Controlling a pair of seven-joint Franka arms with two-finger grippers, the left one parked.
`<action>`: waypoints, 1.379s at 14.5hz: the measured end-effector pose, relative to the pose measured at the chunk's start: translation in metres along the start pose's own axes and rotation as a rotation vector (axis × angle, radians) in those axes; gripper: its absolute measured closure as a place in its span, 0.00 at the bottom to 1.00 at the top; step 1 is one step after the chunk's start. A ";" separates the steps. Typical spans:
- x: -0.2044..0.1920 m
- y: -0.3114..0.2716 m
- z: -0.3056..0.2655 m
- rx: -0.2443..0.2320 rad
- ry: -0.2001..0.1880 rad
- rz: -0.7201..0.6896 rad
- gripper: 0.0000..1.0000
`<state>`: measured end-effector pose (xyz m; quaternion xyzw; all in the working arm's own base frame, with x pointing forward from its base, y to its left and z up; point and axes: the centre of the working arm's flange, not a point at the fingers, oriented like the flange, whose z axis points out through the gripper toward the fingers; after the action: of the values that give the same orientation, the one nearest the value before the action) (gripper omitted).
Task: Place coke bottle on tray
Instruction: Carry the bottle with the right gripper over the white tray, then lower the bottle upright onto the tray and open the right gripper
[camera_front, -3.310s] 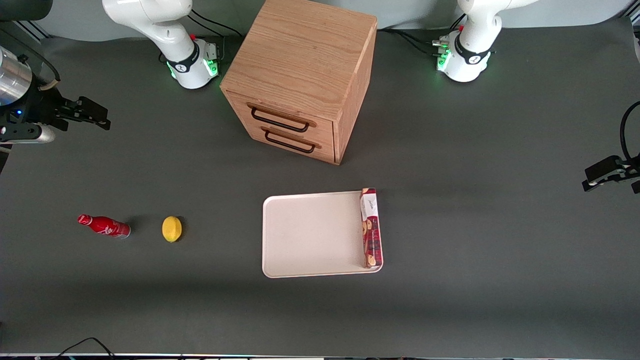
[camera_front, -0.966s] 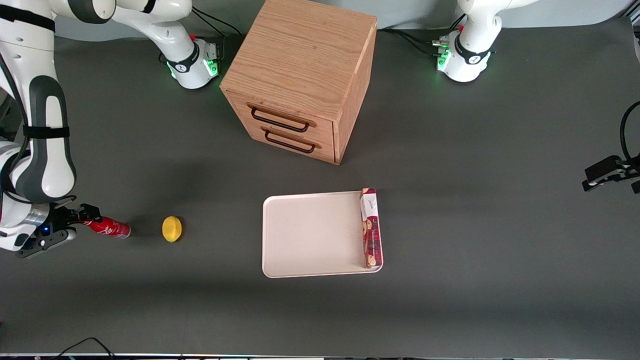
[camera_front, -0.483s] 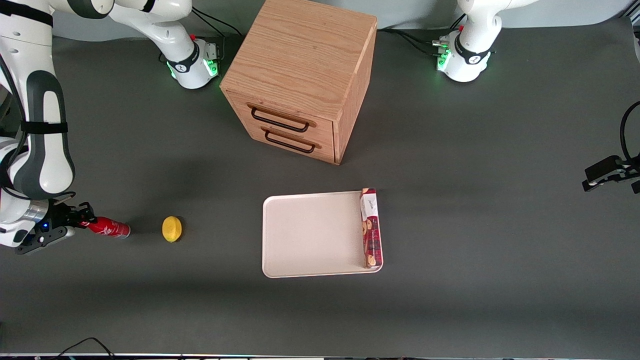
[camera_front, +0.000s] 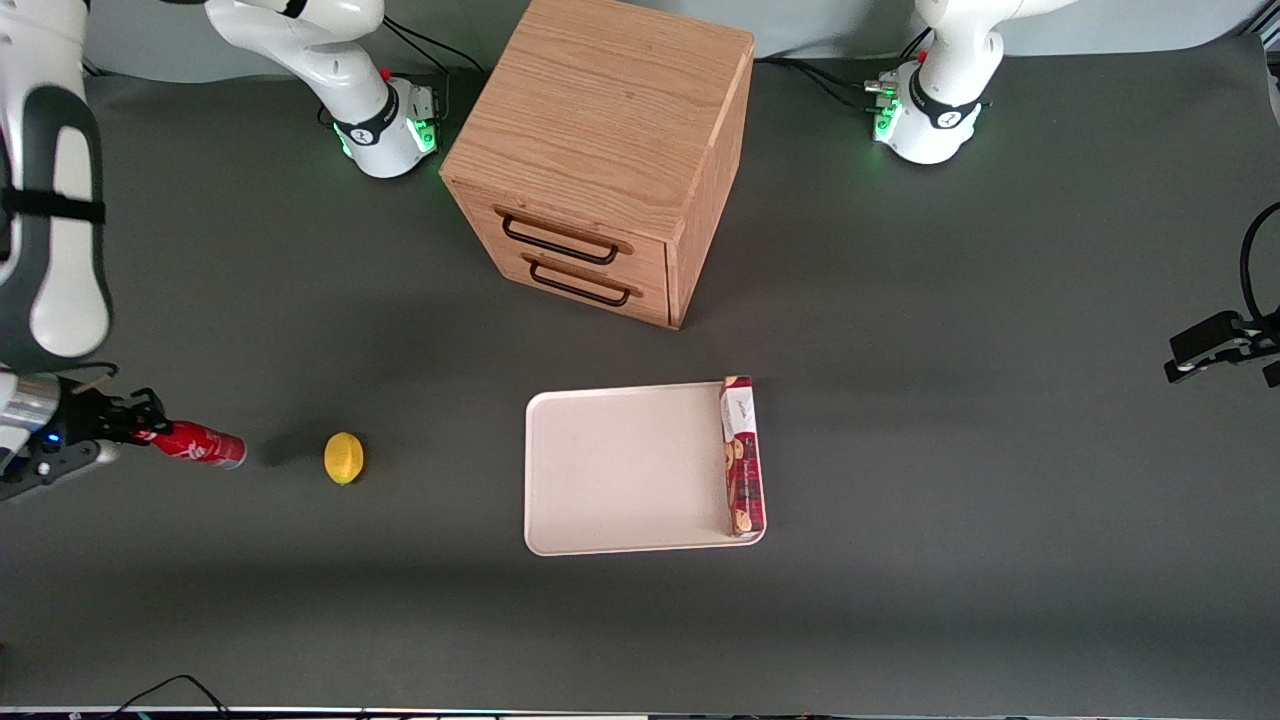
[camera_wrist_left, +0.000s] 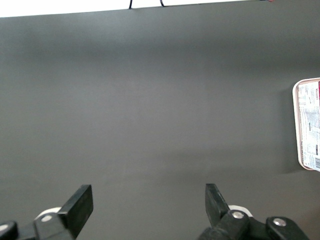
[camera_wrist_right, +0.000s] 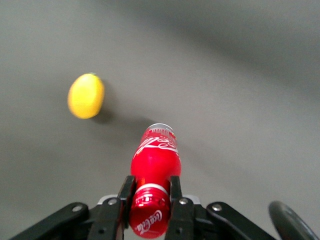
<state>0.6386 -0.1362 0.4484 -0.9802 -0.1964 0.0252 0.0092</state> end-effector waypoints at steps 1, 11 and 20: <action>0.004 -0.018 -0.035 0.007 0.001 0.005 0.68; 0.107 -0.322 -0.119 0.079 -0.034 0.409 0.68; 0.195 -0.448 0.064 0.063 -0.004 0.729 0.68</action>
<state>0.6429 0.3526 0.3880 -0.9850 0.1666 0.0348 0.0293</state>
